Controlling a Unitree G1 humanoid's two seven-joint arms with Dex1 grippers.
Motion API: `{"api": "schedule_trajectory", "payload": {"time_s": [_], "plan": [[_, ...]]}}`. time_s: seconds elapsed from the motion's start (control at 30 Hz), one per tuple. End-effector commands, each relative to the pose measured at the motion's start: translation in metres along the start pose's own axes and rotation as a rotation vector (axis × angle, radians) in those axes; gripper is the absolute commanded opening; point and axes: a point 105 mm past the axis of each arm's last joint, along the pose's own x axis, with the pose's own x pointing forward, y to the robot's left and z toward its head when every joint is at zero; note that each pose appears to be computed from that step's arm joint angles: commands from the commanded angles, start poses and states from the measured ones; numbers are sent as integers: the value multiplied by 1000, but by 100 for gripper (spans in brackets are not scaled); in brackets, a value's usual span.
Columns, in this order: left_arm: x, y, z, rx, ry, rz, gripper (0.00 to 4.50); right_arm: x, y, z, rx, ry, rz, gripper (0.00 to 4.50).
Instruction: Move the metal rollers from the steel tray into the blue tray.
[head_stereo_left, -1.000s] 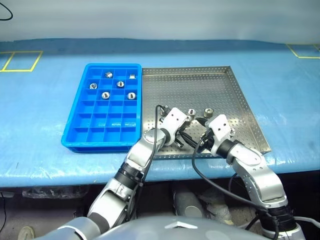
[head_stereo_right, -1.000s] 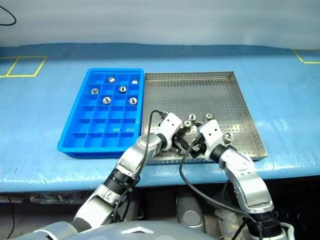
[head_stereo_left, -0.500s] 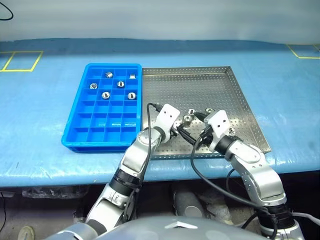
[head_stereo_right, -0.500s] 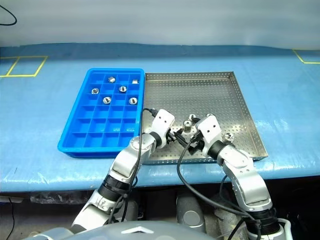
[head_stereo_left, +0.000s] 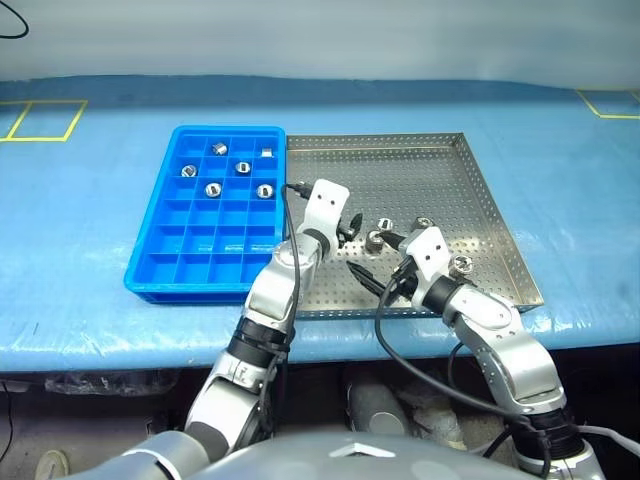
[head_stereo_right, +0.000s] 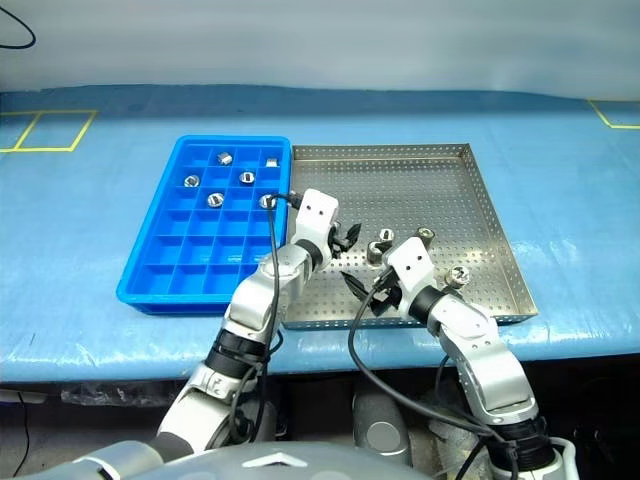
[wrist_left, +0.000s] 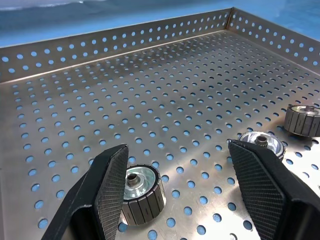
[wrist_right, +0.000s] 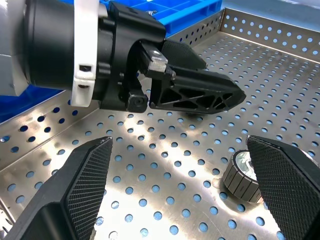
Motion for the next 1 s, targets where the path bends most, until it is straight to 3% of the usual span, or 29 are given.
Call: {"api": "schedule_trajectory", "payload": {"time_s": [0.03, 0.47, 0.6, 0.7, 1.0], "plan": [[6, -2, 9, -13, -32, 15, 350, -1, -1, 8, -14, -36, -13, 450], [22, 0, -9, -55, 43, 18, 350, 0, 0, 8, -15, -44, -14, 450], [24, 0, -12, -63, 51, 13, 270, 0, -1, 8, -15, -46, -17, 450], [24, 1, -9, -67, 36, 18, 171, 0, -1, 7, -14, -45, -20, 450], [10, 9, 11, -71, -90, 76, 171, 2, -1, 6, -10, -47, -21, 450]]}}
